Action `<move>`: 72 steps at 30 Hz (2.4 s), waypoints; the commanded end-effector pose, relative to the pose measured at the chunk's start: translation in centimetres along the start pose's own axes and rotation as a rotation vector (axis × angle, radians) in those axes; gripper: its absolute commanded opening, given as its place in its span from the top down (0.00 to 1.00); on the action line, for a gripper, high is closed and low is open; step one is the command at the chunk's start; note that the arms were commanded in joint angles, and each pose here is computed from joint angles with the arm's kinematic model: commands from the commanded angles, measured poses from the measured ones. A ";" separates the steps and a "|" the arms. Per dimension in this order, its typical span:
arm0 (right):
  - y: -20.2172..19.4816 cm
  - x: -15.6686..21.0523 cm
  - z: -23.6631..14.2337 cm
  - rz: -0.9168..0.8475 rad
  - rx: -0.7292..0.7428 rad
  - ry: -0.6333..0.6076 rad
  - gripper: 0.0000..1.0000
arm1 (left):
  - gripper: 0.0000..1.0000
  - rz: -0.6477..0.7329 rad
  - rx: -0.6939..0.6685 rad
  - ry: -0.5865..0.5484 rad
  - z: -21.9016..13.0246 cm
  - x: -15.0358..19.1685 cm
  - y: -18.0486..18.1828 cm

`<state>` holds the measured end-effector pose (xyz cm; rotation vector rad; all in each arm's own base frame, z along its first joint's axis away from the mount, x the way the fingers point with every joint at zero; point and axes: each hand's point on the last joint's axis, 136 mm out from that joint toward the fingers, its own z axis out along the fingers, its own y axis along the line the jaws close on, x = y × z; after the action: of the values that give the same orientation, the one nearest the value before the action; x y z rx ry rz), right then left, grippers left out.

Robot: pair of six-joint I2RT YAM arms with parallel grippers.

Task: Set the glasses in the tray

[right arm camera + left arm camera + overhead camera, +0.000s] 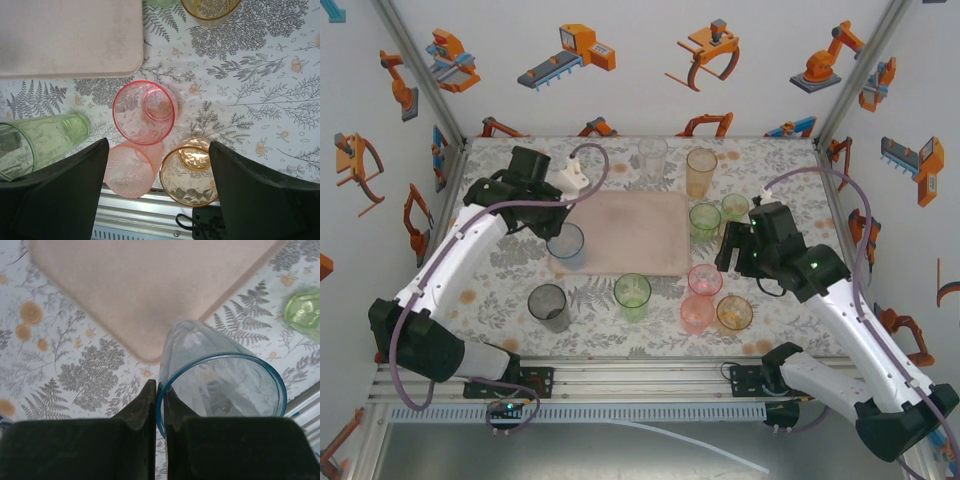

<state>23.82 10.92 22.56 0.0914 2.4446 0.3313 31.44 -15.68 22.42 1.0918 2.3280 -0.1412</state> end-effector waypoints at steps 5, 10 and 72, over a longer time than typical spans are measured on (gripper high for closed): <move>1.4 -1.2 -0.7 0.005 -0.059 -0.034 0.27 | 0.97 -0.067 -0.068 -0.038 0.2 -0.9 2.5; 1.2 -1.1 -0.7 -0.008 -0.049 -0.036 0.27 | 0.97 -0.107 -0.074 -0.024 2.1 -0.6 3.1; 1.2 -0.6 0.5 -0.043 -0.064 -0.047 0.23 | 0.35 -0.183 -0.096 -0.052 -2.5 0.3 4.5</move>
<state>24.23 11.79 22.45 0.0481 2.4074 0.3821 34.79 -11.82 22.37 0.8158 2.4032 -0.1047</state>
